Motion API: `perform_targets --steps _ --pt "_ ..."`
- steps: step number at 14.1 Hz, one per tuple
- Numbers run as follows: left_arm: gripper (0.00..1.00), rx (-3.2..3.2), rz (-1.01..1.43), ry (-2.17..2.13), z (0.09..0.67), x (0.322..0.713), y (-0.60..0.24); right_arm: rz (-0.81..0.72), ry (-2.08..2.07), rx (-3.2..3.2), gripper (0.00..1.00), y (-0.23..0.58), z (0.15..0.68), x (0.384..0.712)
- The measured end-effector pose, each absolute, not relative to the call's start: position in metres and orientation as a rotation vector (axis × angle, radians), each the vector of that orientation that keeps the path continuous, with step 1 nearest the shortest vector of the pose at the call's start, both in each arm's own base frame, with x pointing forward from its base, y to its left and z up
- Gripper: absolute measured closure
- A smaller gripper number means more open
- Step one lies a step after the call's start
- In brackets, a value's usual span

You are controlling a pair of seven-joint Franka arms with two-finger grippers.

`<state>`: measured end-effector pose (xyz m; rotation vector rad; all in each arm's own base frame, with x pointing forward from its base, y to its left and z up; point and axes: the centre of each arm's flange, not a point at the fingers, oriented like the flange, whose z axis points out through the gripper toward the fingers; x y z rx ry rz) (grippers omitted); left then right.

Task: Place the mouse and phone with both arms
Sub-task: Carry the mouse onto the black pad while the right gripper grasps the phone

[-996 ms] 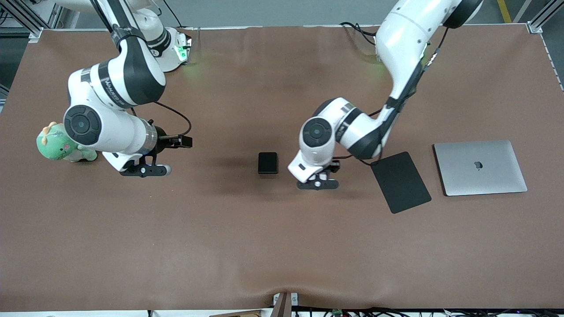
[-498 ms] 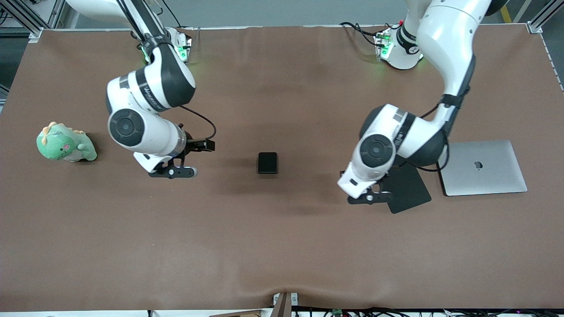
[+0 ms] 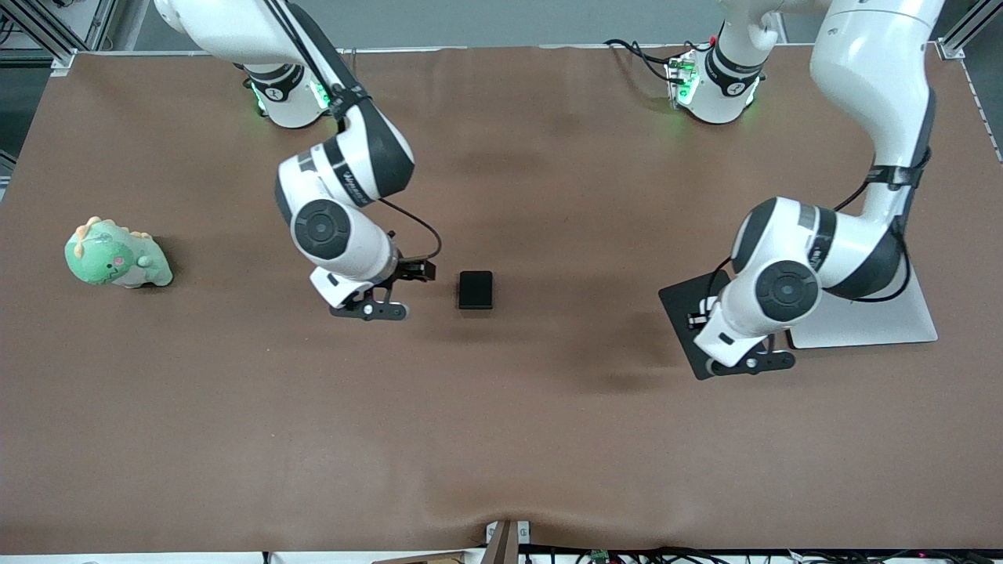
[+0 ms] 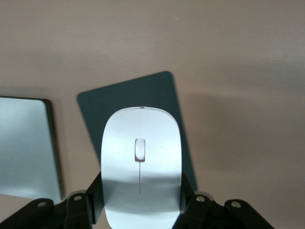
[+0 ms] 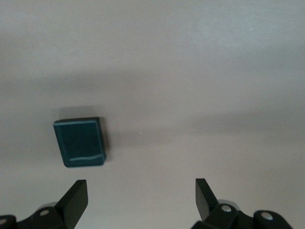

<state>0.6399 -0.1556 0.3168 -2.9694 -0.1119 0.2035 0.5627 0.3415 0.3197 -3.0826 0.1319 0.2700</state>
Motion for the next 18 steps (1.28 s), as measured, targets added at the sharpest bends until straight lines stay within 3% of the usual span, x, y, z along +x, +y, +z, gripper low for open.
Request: perform_targets --steps 9,18 --pt "0.38 -2.977 0.24 -0.201 0.303 0.646 -0.068 0.181 0.178 -2.996 0.0 0.392 0.239 0.55" --pt "0.38 -3.041 0.126 -0.336 0.234 0.612 -0.074 0.145 0.163 -2.964 0.0 0.425 0.196 0.529"
